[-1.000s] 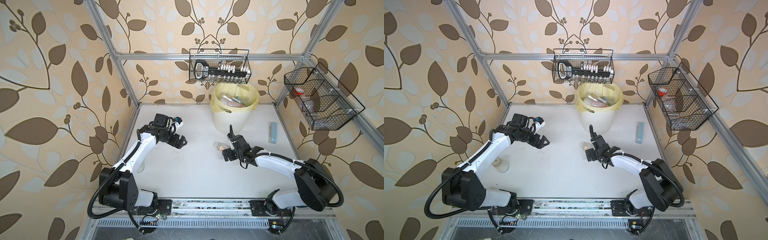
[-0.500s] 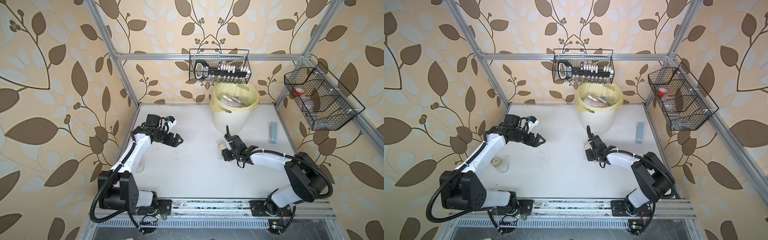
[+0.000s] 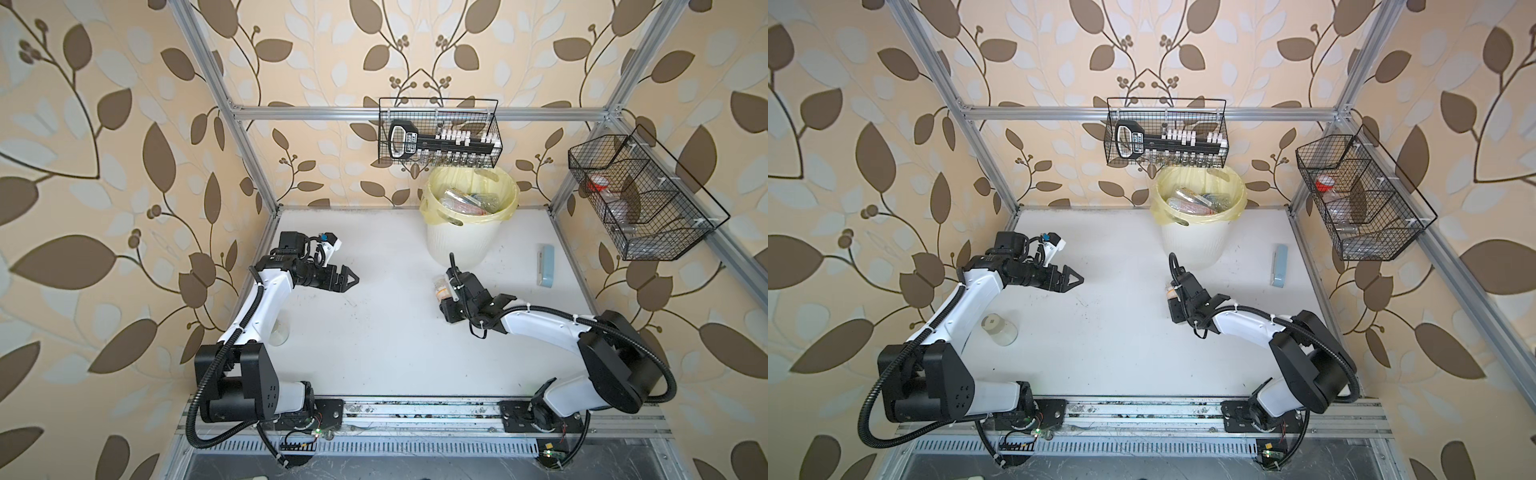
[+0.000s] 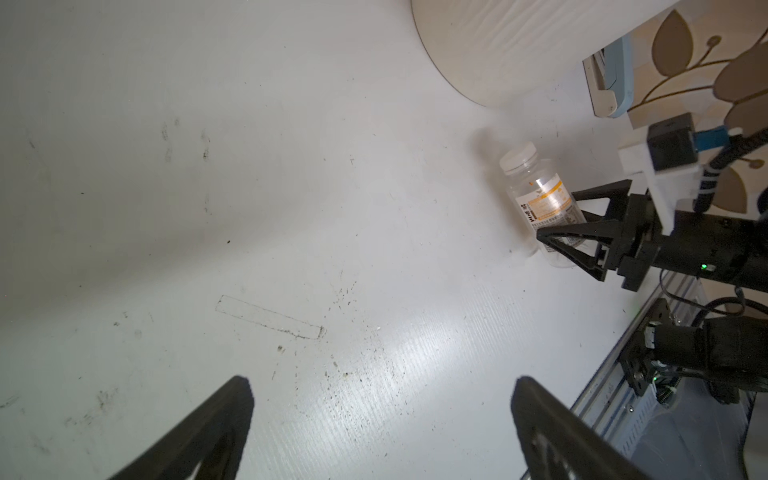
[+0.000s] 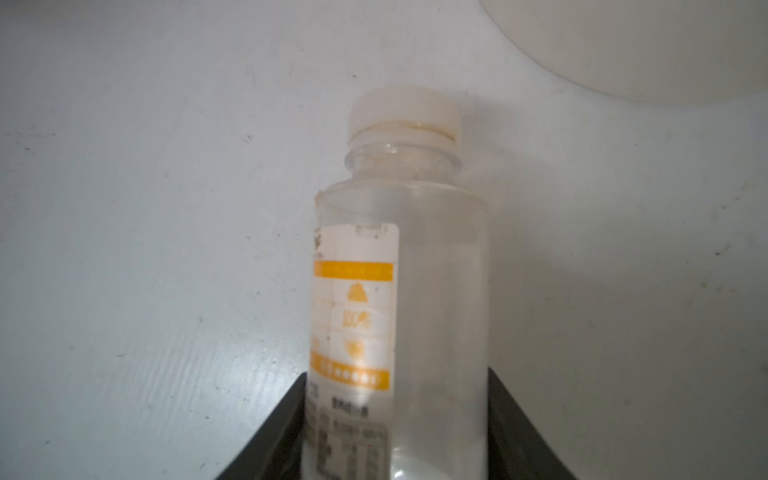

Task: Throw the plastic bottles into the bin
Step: 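Lift the yellow-label bottle with right gripper and carry it to the bin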

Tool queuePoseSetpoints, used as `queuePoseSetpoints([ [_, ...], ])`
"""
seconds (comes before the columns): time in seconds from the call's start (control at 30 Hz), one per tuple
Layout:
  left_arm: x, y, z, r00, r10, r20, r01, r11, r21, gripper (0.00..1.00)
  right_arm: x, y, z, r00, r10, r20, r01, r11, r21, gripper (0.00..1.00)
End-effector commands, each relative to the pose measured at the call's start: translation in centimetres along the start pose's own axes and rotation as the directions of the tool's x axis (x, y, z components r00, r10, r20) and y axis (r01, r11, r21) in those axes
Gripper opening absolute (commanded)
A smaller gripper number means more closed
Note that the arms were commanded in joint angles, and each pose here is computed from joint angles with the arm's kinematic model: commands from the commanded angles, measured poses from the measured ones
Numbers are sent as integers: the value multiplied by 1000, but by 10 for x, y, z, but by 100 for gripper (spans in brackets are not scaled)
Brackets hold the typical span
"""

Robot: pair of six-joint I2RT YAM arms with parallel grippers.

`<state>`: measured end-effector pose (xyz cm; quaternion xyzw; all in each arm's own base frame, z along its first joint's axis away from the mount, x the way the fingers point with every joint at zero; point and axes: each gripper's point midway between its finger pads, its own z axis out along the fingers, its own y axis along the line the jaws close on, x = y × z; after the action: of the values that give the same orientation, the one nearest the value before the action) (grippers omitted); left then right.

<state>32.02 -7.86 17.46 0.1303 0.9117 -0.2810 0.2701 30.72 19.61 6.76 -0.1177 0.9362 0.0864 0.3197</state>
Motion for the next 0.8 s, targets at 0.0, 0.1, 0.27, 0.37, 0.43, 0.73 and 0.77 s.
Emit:
queuePoseSetpoints([
  [0.0,0,-5,-2,999,-39,8,38,997,62,99,-12,0,-22,994,87,70,-87,996,-3,53],
  [0.1,-2,-6,-6,998,-63,-1,63,996,70,99,-25,-3,-44,975,160,153,-158,987,-20,52],
  [0.27,-3,-8,-8,998,-64,14,63,995,83,99,-46,-11,-85,922,263,283,-249,965,-86,50],
  [0.37,-3,-6,-10,998,-65,21,63,995,75,99,-60,-23,-111,873,334,355,-319,942,-101,47],
  [0.43,-4,-6,-11,998,-65,25,63,995,73,99,-67,-29,-127,847,362,390,-347,931,-112,47],
  [0.73,-5,-5,-15,997,-69,36,67,995,71,99,-116,-34,-194,775,322,544,-311,943,-116,44],
  [0.77,-6,-4,-16,997,-69,40,66,995,69,99,-121,-34,-200,769,316,556,-306,945,-114,44],
])
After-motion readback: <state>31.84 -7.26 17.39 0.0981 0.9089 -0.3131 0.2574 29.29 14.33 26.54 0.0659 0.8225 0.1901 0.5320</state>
